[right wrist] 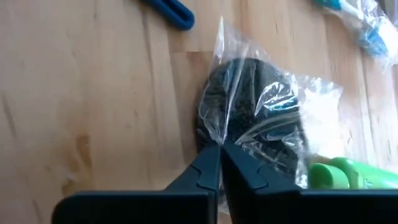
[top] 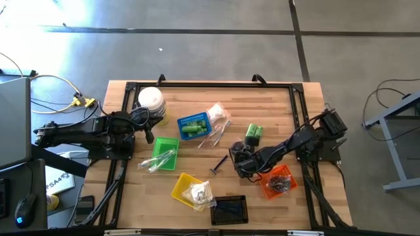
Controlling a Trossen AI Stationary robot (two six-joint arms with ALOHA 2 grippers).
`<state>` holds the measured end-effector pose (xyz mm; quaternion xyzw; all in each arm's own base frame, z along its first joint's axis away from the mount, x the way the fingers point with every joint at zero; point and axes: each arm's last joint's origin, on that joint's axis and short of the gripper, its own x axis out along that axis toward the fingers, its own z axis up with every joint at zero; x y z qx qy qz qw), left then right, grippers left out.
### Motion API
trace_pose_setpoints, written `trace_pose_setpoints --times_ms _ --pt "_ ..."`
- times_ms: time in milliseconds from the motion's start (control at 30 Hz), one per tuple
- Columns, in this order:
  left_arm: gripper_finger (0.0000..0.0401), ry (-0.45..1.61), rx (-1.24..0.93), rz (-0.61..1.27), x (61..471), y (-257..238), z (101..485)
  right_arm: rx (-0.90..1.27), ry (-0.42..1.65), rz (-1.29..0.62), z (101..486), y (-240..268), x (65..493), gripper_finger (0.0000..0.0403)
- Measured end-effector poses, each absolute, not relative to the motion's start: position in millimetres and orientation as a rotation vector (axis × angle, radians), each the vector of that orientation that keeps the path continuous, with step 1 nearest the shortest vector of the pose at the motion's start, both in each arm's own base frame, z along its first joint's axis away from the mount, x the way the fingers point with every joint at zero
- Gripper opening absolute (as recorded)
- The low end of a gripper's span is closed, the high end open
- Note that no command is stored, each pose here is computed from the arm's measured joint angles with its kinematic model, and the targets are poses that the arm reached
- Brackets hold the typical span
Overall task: Pick & Place Travel size toiletries
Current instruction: Put the black hairbrush into the orange bin
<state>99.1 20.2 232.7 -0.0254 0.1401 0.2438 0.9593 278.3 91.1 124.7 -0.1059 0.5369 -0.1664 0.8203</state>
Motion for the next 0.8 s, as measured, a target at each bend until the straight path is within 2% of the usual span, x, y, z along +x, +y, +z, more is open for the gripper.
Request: trace_pose_setpoints --times_ms 133,400,633,800 --pt "0.0001 0.284 -0.052 0.495 99 20 233 -0.258 1.109 -0.329 139 94 283 0.0003" --pt "0.0001 0.283 -0.053 0.495 99 20 233 -0.33 1.011 -0.305 202 99 297 0.0003" --pt "0.0001 0.283 -0.053 0.494 99 20 233 -0.35 1.048 -0.319 255 99 281 0.0003" --pt "0.0001 0.28 -0.054 0.491 99 20 233 -0.216 1.09 -0.267 287 107 257 0.0003"
